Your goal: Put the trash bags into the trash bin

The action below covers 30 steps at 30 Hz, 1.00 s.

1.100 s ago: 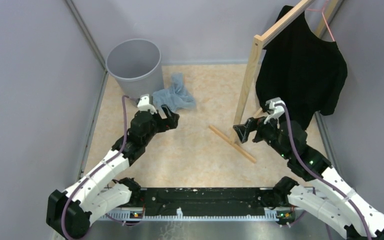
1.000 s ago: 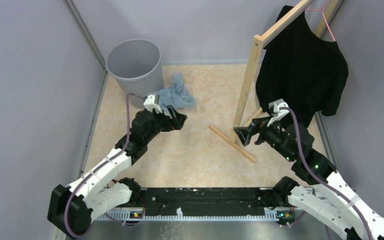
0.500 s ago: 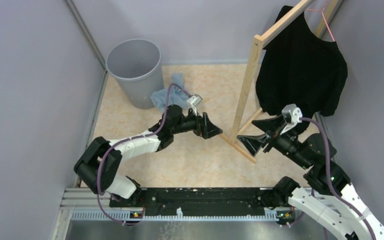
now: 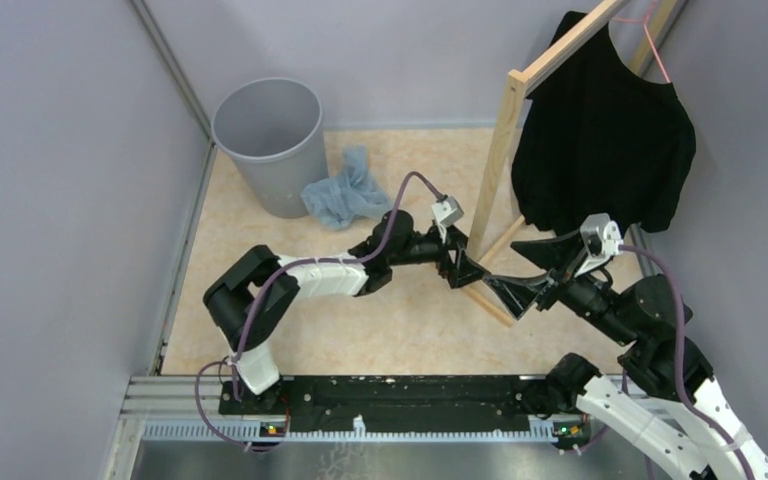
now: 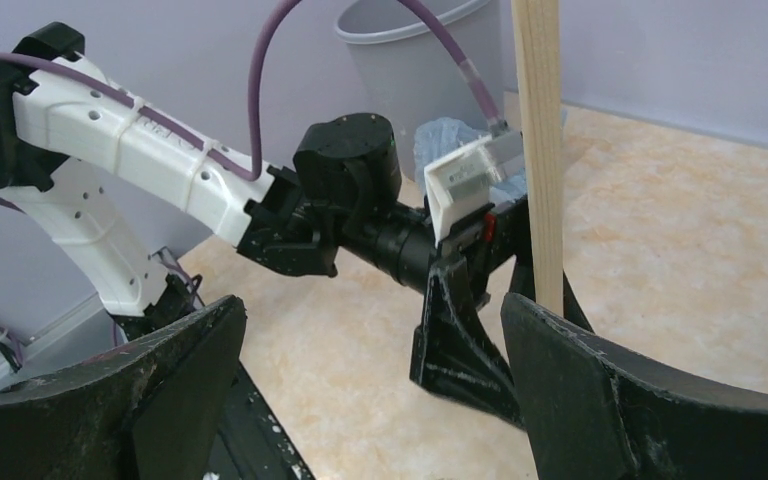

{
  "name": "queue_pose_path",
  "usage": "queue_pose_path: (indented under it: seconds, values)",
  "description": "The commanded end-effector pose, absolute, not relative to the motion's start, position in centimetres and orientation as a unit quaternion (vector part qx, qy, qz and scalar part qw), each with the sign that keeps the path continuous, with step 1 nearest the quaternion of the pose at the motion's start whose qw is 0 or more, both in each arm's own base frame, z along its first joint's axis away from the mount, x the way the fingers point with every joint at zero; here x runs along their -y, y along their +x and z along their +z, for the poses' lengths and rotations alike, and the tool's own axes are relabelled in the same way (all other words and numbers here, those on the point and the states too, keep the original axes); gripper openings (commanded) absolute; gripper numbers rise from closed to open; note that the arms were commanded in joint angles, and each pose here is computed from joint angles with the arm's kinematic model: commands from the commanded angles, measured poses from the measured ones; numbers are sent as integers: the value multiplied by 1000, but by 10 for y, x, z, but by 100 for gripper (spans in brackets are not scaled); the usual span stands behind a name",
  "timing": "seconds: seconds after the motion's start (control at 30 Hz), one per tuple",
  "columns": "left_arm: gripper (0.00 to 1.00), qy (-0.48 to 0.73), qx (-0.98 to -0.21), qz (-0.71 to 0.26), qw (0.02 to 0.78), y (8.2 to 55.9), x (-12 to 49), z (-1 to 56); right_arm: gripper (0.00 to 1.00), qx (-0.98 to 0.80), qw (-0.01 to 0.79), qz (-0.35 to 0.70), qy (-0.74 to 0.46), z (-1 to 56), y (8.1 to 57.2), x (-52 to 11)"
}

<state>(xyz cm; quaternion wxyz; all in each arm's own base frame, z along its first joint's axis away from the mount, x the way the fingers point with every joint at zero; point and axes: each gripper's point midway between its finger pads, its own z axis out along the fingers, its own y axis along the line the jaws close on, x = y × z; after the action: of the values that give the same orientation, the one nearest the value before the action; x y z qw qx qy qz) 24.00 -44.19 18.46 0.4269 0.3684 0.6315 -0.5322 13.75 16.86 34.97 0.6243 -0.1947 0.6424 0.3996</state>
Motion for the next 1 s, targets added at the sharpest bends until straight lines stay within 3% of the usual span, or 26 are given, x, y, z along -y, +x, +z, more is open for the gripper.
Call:
queue_pose_path:
  seconds: [0.0, 0.27, 0.47, 0.63, 0.97]
  values:
    - [98, 388, -548, -567, 477, 216, 480, 218, 99, -612, 651, 406, -192, 376, 129, -160]
    - [98, 347, -529, -626, 456, 174, 546, 217, 99, -569, 667, 439, -197, 404, 109, -155]
    - [98, 346, -537, -637, 431, 170, 562, 209, 99, -483, 663, 496, -284, 426, 55, -158]
    - [98, 352, -554, -611, 443, 166, 536, 211, 99, -448, 644, 521, -336, 429, 31, -163]
    - [98, 312, -652, -512, 464, 158, 424, 199, 99, -504, 536, 549, -397, 406, 70, -228]
